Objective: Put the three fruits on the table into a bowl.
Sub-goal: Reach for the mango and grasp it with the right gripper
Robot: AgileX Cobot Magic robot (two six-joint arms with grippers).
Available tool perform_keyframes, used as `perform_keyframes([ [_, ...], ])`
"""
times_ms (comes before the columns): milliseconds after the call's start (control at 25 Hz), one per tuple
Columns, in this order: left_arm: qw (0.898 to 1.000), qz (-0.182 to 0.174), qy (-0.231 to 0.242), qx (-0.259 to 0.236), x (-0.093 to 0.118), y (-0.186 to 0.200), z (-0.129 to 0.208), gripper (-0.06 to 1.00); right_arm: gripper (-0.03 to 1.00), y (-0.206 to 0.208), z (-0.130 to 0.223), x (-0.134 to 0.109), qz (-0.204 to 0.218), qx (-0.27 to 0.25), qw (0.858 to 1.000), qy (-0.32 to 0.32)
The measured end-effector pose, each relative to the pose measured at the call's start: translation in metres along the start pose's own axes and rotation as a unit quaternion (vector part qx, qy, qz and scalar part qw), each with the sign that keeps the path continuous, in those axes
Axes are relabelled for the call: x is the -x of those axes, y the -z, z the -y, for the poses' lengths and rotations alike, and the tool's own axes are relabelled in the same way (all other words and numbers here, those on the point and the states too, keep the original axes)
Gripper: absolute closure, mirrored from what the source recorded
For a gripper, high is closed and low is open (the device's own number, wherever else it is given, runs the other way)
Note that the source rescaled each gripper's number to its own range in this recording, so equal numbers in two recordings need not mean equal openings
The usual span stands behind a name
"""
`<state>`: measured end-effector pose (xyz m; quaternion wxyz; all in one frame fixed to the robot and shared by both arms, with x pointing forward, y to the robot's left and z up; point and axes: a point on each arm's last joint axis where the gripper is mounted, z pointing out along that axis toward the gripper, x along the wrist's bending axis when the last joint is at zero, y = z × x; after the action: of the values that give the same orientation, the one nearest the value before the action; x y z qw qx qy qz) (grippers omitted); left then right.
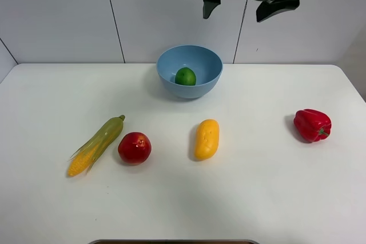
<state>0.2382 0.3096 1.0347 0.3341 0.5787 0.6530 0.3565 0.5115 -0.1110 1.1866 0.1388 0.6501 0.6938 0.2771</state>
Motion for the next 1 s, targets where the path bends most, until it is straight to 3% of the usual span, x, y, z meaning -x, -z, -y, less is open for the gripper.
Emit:
perform_keyframes([
  [200, 1.0, 0.0, 0.0, 0.0, 0.0, 0.0, 0.0, -0.06, 0.07, 0.03, -0.003, 0.017, -0.006, 0.031, 0.999, -0.011],
  [400, 1.0, 0.0, 0.0, 0.0, 0.0, 0.0, 0.0, -0.06, 0.07, 0.045, 0.003, 0.017, -0.037, 0.029, 0.999, -0.015],
  [520, 1.0, 0.0, 0.0, 0.0, 0.0, 0.0, 0.0, -0.06, 0.07, 0.028, 0.015, 0.017, -0.033, -0.009, 0.999, -0.01],
  [720, 1.0, 0.0, 0.0, 0.0, 0.0, 0.0, 0.0, -0.06, 0.07, -0.014, 0.042, 0.03, 0.013, -0.076, 0.997, -0.024],
  [1000, 1.0, 0.0, 0.0, 0.0, 0.0, 0.0, 0.0, -0.06, 0.07, -0.064, 0.071, 0.044, 0.019, -0.084, 0.995, -0.05],
])
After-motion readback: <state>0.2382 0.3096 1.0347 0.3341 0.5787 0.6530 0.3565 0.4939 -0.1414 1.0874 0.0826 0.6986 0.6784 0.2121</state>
